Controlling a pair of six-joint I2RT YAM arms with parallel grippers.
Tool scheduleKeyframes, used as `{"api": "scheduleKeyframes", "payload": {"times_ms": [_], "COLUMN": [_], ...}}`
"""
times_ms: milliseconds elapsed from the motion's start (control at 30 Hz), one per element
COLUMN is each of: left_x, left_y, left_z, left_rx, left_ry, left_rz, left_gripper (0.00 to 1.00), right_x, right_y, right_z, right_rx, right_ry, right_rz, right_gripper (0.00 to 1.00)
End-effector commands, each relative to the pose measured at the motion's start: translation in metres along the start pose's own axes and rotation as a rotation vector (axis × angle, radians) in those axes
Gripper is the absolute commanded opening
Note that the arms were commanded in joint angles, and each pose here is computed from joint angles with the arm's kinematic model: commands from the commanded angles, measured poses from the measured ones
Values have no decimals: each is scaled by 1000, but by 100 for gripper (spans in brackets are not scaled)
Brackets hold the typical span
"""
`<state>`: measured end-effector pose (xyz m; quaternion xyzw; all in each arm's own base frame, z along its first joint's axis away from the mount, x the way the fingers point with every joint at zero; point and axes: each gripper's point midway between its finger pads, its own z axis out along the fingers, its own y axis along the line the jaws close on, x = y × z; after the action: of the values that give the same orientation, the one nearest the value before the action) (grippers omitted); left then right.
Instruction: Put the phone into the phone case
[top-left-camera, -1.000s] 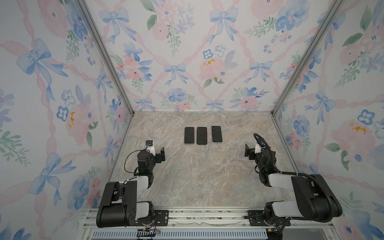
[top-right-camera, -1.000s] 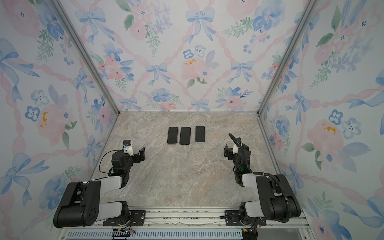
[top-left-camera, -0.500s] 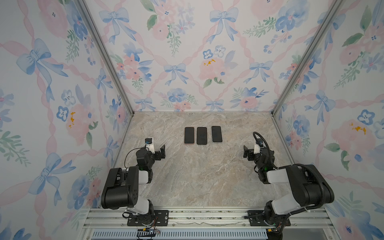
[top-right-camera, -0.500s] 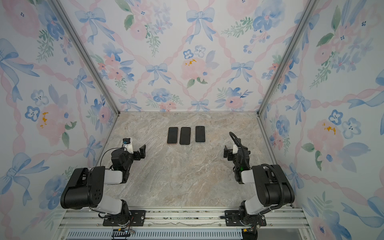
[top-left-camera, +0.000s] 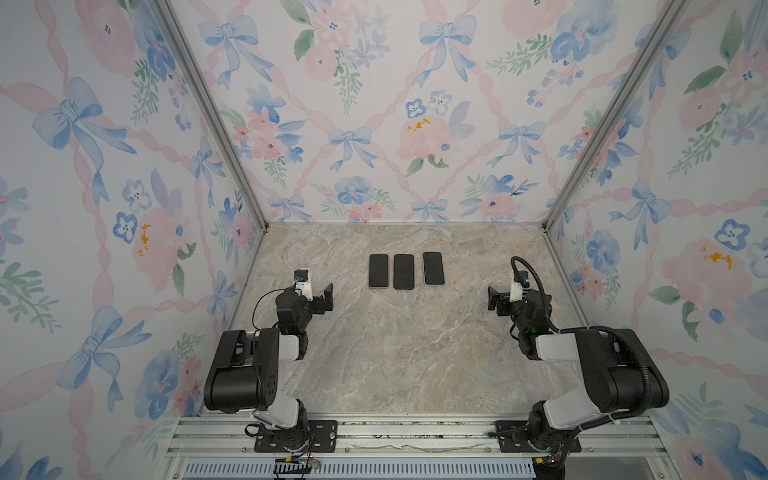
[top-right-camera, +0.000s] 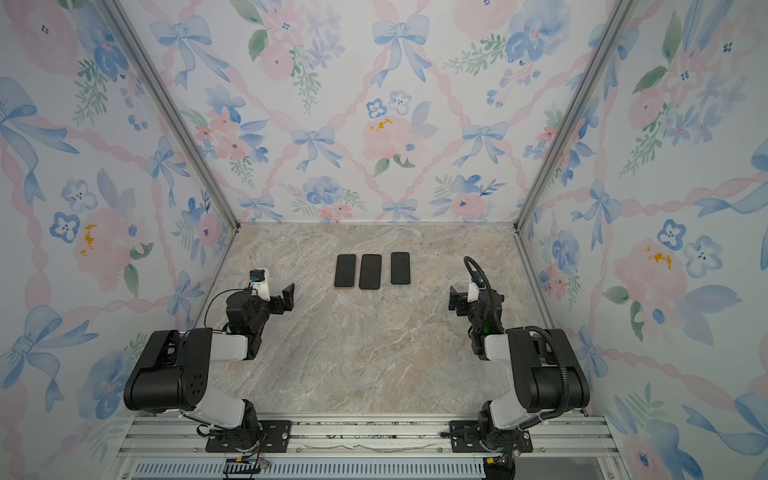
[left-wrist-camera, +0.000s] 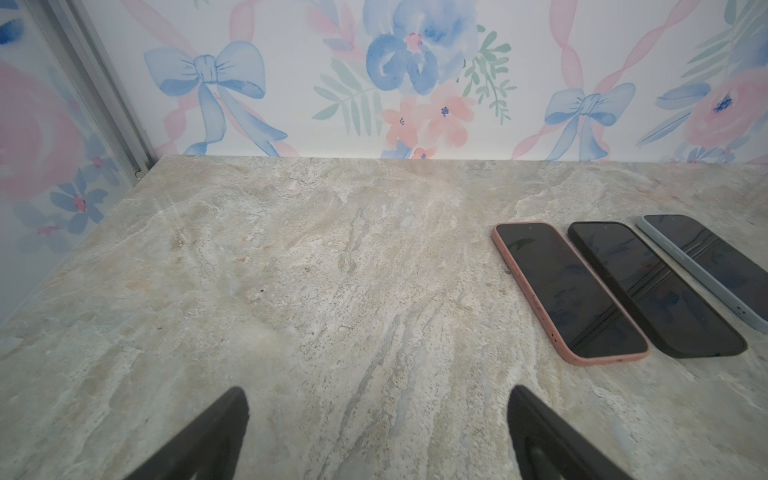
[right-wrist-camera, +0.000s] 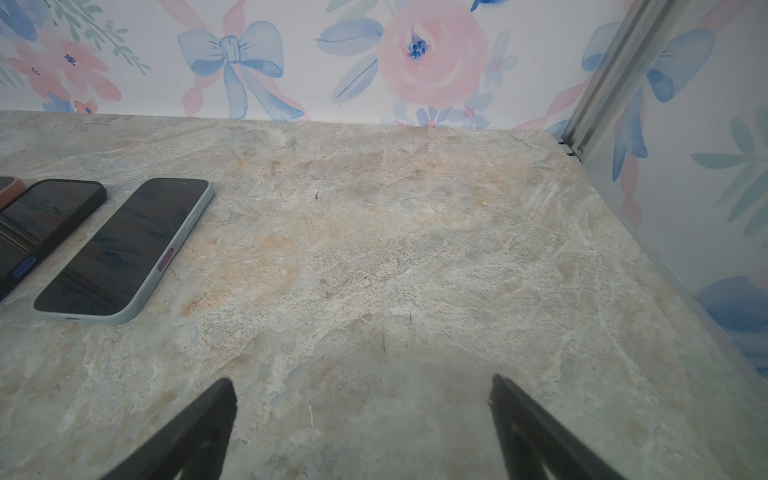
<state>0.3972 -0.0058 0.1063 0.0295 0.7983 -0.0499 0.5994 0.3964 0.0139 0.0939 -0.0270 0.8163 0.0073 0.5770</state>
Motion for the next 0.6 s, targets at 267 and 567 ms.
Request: {"api": "scheduleKeyframes", "payload": {"times_ms": [267, 567], "left_x": [4, 4], "left_y": [1, 1], "left_z": [6, 6], "left_rx": [-16, -23], "left_ry": [28, 34], "left_rz": [19, 23], "left_gripper": [98, 98], "right_x": [-3, -3], "right_y": [-9, -5], "right_z": [2, 6], "right_rx": [76, 33], "right_ry": [2, 21], "right_rz": [16, 20], "right_gripper": [97, 97]}}
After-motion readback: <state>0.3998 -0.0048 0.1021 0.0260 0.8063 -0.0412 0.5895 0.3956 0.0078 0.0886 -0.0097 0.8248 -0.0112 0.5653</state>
